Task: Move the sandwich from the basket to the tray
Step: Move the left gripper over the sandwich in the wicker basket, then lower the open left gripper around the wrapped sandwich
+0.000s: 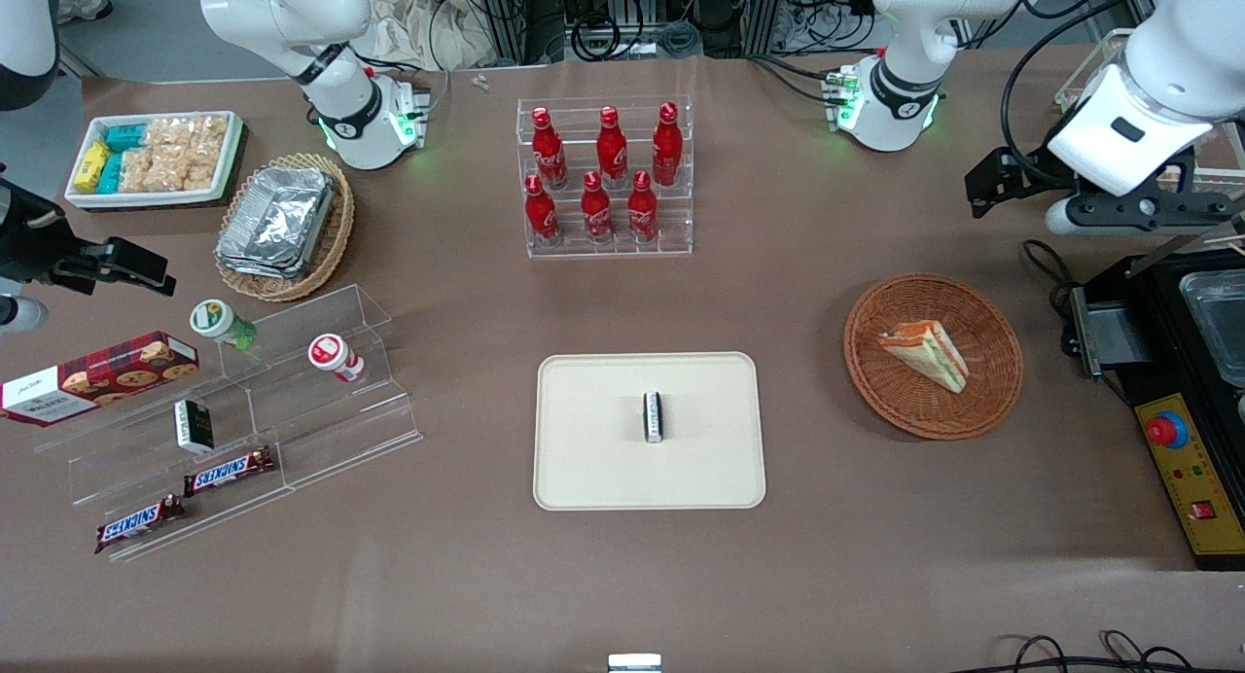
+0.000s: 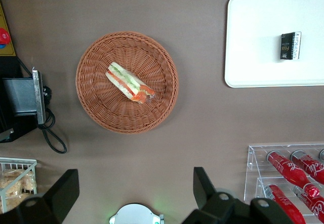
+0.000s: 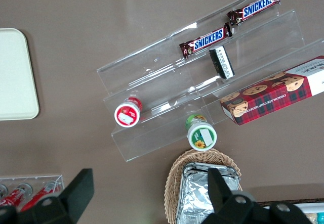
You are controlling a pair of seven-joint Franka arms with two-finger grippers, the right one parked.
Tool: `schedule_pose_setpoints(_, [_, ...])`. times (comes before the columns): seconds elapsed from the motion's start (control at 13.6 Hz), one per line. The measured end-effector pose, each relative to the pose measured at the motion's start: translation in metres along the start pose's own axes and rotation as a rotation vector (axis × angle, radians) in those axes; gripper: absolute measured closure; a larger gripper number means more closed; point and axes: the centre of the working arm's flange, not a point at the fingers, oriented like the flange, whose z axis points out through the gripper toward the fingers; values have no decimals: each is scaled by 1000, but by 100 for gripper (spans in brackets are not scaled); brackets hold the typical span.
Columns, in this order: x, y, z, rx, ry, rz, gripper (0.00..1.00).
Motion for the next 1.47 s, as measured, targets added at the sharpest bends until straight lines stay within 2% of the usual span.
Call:
schedule_pose_setpoints(0.44, [0, -2, 1, 1, -3, -4, 0])
schedule_pose_setpoints(0.59, [-1, -6, 5, 6, -28, -32, 0])
schedule_pose_setpoints(0.81, [4, -28, 17, 8, -47, -243, 0])
schedule_pose_setpoints(0.95, [13, -37, 41, 5, -37, -397, 0])
schedule_pose_setpoints(1.17, [24, -35, 95, 5, -26, -600, 0])
schedule_pose_setpoints(1.47, [26, -43, 194, -1, -16, -747, 0])
